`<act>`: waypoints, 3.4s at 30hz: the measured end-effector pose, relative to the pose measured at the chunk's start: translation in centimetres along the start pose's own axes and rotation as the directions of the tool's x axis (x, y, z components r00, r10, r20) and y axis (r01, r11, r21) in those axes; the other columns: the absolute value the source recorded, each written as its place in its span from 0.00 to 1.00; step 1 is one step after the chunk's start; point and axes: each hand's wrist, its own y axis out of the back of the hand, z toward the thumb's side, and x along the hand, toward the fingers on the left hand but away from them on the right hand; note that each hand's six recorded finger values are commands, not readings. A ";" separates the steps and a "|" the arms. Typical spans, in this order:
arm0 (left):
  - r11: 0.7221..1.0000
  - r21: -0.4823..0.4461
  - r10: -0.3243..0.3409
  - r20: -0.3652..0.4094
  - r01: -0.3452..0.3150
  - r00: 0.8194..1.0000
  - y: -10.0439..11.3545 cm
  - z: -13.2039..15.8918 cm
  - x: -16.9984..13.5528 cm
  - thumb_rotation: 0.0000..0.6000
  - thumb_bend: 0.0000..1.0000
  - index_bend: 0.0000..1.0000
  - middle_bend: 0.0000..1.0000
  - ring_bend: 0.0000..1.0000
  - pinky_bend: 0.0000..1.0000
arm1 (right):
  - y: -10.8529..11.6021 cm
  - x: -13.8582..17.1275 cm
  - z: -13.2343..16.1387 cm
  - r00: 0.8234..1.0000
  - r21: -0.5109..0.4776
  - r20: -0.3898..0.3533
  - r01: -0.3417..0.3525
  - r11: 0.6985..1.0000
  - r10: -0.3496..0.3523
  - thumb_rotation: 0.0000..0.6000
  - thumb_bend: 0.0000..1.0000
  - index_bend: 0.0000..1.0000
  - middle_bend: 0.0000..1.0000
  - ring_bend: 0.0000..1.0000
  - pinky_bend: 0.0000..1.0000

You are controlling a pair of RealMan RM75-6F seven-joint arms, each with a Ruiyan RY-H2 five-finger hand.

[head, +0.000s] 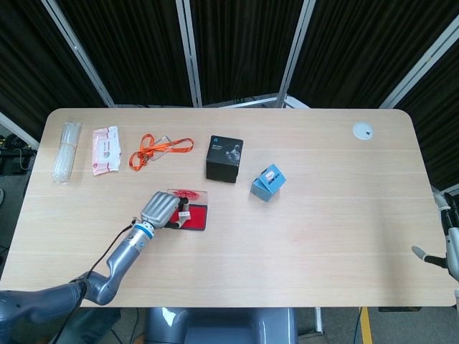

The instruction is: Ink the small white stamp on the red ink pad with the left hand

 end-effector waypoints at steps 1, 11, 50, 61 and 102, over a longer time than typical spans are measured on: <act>1.000 -0.001 -0.001 -0.001 0.001 1.000 -0.1 -0.1 0.0 1.00 0.39 0.59 0.55 0.85 0.91 | 0.0 0.0 0.0 1.000 0.000 0.000 0.000 1.000 0.000 1.00 0.00 0.00 0.00 0.00 0.00; 1.000 -0.007 -0.009 -0.004 0.009 1.000 -0.8 -0.3 0.0 1.00 0.39 0.59 0.55 0.85 0.91 | 0.1 0.0 0.1 1.000 -0.003 -0.003 0.003 1.000 -0.003 1.00 0.00 0.00 0.00 0.00 0.00; 0.996 -0.028 0.079 -0.112 -0.083 0.991 4.7 -7.4 -5.4 1.00 0.36 0.55 0.51 0.85 0.91 | 0.4 0.6 1.0 1.000 -0.014 -0.030 0.007 1.000 -0.007 1.00 0.00 0.00 0.00 0.00 0.00; 1.000 -0.015 0.024 -0.147 -0.027 0.989 2.0 -10.0 -7.2 1.00 0.36 0.55 0.51 0.85 0.91 | 0.7 0.8 1.2 0.999 -0.019 -0.038 0.011 1.000 -0.012 1.00 0.00 0.00 0.00 0.00 0.00; 0.983 -0.022 0.180 -0.109 -0.183 0.978 4.5 -9.9 -9.5 1.00 0.00 0.16 0.02 0.44 0.52 | 1.0 1.0 1.6 0.998 -0.034 -0.054 0.013 0.999 -0.015 1.00 0.00 0.00 0.00 0.00 0.00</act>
